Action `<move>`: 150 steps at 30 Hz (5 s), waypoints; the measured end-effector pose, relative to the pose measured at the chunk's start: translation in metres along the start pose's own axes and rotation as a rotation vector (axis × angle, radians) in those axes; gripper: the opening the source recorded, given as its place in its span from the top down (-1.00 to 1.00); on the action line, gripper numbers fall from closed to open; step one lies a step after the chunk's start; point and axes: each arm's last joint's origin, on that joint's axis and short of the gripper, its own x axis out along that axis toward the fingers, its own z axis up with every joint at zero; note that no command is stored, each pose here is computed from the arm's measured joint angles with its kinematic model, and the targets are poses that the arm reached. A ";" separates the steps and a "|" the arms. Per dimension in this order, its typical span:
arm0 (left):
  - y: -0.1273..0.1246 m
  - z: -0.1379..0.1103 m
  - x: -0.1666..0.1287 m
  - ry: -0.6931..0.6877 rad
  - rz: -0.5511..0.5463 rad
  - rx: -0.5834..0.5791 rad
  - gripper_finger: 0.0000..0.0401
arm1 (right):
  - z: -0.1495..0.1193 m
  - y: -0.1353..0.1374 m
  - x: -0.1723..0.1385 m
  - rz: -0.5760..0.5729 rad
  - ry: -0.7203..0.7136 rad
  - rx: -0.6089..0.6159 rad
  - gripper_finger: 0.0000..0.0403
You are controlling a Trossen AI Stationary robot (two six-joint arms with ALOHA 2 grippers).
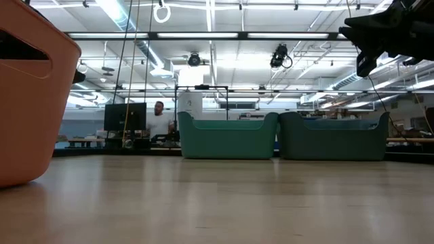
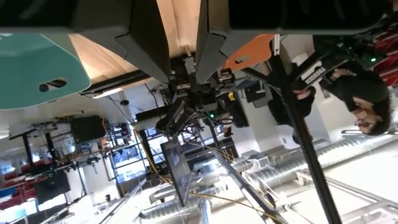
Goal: Sort silverware by color (type)
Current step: Return to Home Position
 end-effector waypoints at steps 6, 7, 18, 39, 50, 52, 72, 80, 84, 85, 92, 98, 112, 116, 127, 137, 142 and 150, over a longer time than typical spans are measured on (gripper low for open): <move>0.000 0.000 0.000 -0.004 0.000 -0.021 0.52 | -0.001 0.000 0.000 -0.010 0.005 -0.001 0.58; 0.000 0.000 0.000 -0.005 0.006 -0.051 0.52 | -0.001 0.000 0.000 -0.010 0.005 -0.001 0.58; 0.000 0.000 0.000 -0.016 0.009 -0.107 0.52 | 0.000 0.000 0.000 -0.009 0.004 -0.001 0.58; 0.014 0.019 -0.006 -0.193 0.057 -0.253 0.52 | 0.003 -0.004 -0.001 -0.042 -0.037 -0.012 0.58; 0.030 0.030 -0.011 -0.333 0.155 -0.338 0.52 | 0.007 -0.011 -0.003 -0.115 -0.077 -0.036 0.58; 0.031 0.030 -0.011 -0.332 0.171 -0.334 0.52 | 0.008 -0.012 -0.003 -0.121 -0.087 -0.039 0.58; 0.037 0.031 -0.009 -0.346 0.234 -0.334 0.52 | 0.007 -0.012 -0.003 -0.125 -0.082 -0.039 0.58; 0.037 0.031 -0.009 -0.347 0.234 -0.335 0.52 | 0.007 -0.012 -0.003 -0.126 -0.082 -0.039 0.58; 0.037 0.031 -0.009 -0.347 0.234 -0.335 0.52 | 0.007 -0.012 -0.003 -0.126 -0.082 -0.039 0.58; 0.037 0.031 -0.009 -0.347 0.233 -0.335 0.52 | 0.007 -0.012 -0.003 -0.126 -0.082 -0.039 0.58; 0.037 0.031 -0.009 -0.347 0.234 -0.334 0.52 | 0.007 -0.012 -0.003 -0.126 -0.082 -0.039 0.58; 0.037 0.031 -0.009 -0.347 0.234 -0.335 0.52 | 0.007 -0.012 -0.003 -0.126 -0.082 -0.039 0.58; 0.037 0.031 -0.009 -0.347 0.234 -0.335 0.52 | 0.007 -0.012 -0.003 -0.127 -0.082 -0.039 0.58; 0.037 0.031 -0.009 -0.347 0.234 -0.335 0.52 | 0.007 -0.012 -0.003 -0.127 -0.082 -0.039 0.58; 0.037 0.031 -0.009 -0.347 0.234 -0.334 0.52 | 0.007 -0.012 -0.003 -0.127 -0.082 -0.039 0.58; 0.037 0.031 -0.009 -0.347 0.233 -0.335 0.52 | 0.007 -0.012 -0.003 -0.127 -0.082 -0.039 0.58; 0.037 0.031 -0.009 -0.347 0.234 -0.334 0.52 | 0.007 -0.012 -0.003 -0.127 -0.082 -0.039 0.58; 0.037 0.031 -0.009 -0.348 0.234 -0.334 0.52 | 0.007 -0.012 -0.003 -0.127 -0.082 -0.039 0.58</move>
